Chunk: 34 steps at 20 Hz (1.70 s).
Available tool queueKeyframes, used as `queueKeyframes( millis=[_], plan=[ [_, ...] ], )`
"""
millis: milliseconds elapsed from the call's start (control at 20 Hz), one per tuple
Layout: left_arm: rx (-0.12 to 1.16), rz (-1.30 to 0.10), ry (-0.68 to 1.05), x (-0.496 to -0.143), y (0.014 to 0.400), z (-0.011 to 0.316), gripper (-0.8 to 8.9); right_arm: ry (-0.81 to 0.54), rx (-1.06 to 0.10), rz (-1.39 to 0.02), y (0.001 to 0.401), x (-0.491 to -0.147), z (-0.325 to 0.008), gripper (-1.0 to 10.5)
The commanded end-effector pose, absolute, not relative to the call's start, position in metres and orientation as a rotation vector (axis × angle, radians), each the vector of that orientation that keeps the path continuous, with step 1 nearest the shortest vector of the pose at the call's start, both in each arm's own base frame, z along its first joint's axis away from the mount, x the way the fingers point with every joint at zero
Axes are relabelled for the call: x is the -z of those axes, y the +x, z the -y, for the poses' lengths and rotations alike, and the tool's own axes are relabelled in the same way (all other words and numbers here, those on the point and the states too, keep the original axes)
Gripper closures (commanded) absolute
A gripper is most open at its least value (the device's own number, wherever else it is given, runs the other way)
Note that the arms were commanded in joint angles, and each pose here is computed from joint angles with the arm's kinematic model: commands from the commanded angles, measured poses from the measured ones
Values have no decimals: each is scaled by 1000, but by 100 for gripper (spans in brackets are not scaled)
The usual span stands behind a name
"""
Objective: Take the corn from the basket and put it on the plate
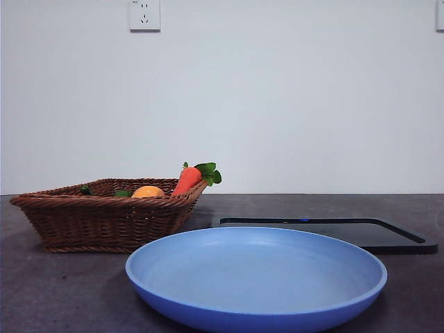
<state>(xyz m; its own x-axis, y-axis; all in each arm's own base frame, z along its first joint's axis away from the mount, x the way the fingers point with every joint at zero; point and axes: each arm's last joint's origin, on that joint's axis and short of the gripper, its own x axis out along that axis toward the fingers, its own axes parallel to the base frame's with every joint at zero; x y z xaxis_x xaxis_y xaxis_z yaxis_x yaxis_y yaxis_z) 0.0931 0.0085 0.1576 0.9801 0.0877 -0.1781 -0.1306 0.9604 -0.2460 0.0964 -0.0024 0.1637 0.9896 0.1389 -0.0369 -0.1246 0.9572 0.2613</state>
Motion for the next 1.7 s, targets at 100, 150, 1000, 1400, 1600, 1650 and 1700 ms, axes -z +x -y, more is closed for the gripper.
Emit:
queueKeyframes(
  millis=[100, 150, 1000, 1400, 1600, 1650, 1700],
  plan=[
    [-108, -186, -377, -151, 94, -8, 810, 332, -174, -61, 96, -163, 1, 945],
    [-87, -179, -399, -153, 94, -8, 810, 367, -183, -64, 96, -164, 1, 945],
    [127, -150, -500, -241, 79, 0, 809, 355, -192, -79, 84, -236, -1, 945],
    [221, -312, -377, -278, 89, 2, 809, 244, -206, -247, 92, -281, -1, 945],
    [301, -394, -340, -287, 96, 3, 809, 189, -261, -368, 101, -299, -2, 945],
    [318, -416, -334, -288, 98, 4, 809, 170, -286, -404, 104, -302, -3, 945],
    [338, -439, -329, -289, 99, 4, 809, 158, -313, -433, 106, -305, -4, 945]
  ],
)
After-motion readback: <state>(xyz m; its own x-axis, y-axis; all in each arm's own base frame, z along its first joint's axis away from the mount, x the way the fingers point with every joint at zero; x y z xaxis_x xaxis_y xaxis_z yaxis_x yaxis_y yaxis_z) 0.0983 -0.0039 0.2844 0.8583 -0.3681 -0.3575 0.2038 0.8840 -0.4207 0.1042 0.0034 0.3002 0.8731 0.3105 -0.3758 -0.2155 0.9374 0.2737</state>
